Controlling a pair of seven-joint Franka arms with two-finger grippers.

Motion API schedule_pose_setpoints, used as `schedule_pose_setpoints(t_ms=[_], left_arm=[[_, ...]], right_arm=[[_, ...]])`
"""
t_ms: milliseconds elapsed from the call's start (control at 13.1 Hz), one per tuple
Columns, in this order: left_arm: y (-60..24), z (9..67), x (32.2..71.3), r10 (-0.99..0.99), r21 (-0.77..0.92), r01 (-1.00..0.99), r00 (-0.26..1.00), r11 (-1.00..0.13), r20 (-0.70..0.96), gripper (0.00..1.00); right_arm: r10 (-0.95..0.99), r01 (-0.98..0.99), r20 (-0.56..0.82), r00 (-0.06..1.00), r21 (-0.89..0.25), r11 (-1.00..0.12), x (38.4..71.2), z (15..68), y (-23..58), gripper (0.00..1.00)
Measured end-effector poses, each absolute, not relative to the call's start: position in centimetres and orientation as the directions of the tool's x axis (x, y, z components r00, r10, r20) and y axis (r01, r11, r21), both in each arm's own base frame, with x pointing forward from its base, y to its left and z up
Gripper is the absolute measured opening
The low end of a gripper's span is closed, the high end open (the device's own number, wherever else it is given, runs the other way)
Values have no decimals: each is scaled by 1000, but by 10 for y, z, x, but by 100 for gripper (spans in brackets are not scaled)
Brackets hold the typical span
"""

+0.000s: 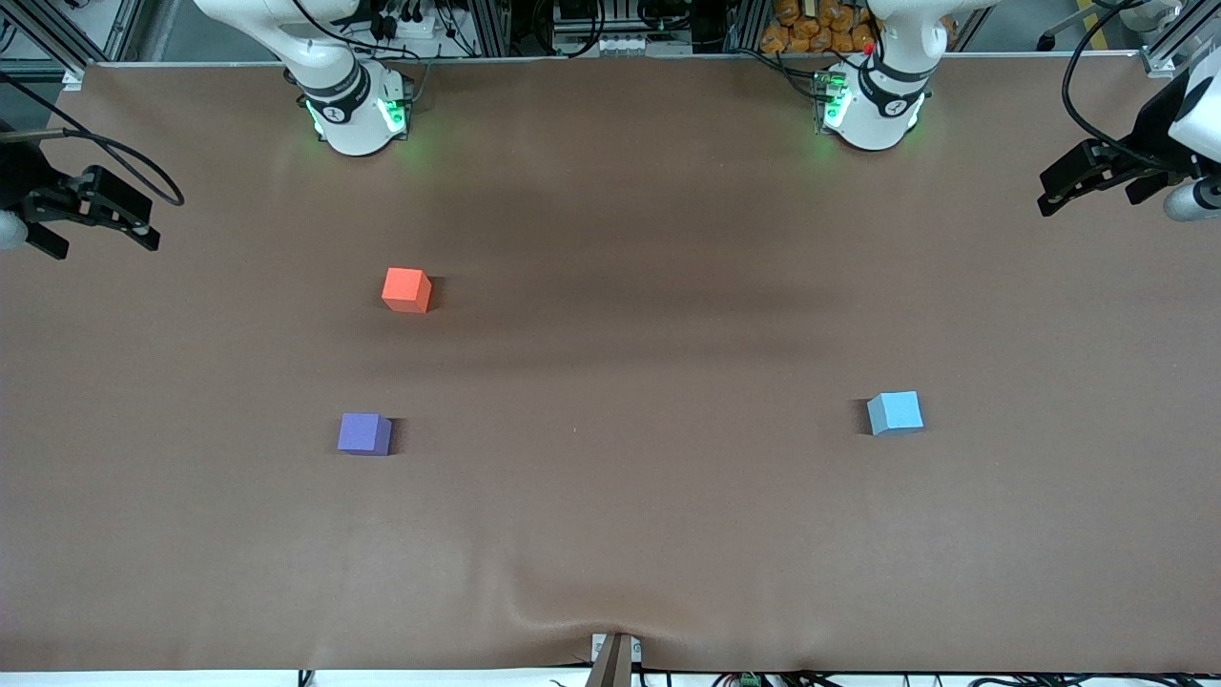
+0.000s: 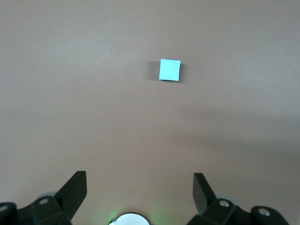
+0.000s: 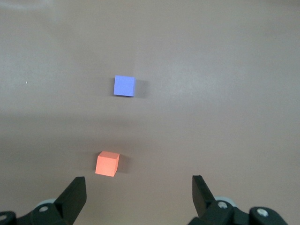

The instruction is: Place blue block between orange and purple blocks

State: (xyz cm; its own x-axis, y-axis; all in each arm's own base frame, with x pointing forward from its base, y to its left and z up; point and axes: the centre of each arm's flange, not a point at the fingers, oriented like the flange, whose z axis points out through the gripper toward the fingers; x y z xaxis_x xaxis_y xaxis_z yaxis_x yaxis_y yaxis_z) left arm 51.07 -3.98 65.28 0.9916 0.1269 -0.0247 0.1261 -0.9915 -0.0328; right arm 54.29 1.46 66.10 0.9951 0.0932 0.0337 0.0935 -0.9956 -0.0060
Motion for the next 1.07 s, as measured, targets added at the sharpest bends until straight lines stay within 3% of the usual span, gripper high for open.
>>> schedule_pose_setpoints(t_ms=[1072], left_arm=[[-44,648,512,119,-33,118,992,-993,-34,100]], right_arm=[[91,92,22,996,-7,-996,542,660,14,100]])
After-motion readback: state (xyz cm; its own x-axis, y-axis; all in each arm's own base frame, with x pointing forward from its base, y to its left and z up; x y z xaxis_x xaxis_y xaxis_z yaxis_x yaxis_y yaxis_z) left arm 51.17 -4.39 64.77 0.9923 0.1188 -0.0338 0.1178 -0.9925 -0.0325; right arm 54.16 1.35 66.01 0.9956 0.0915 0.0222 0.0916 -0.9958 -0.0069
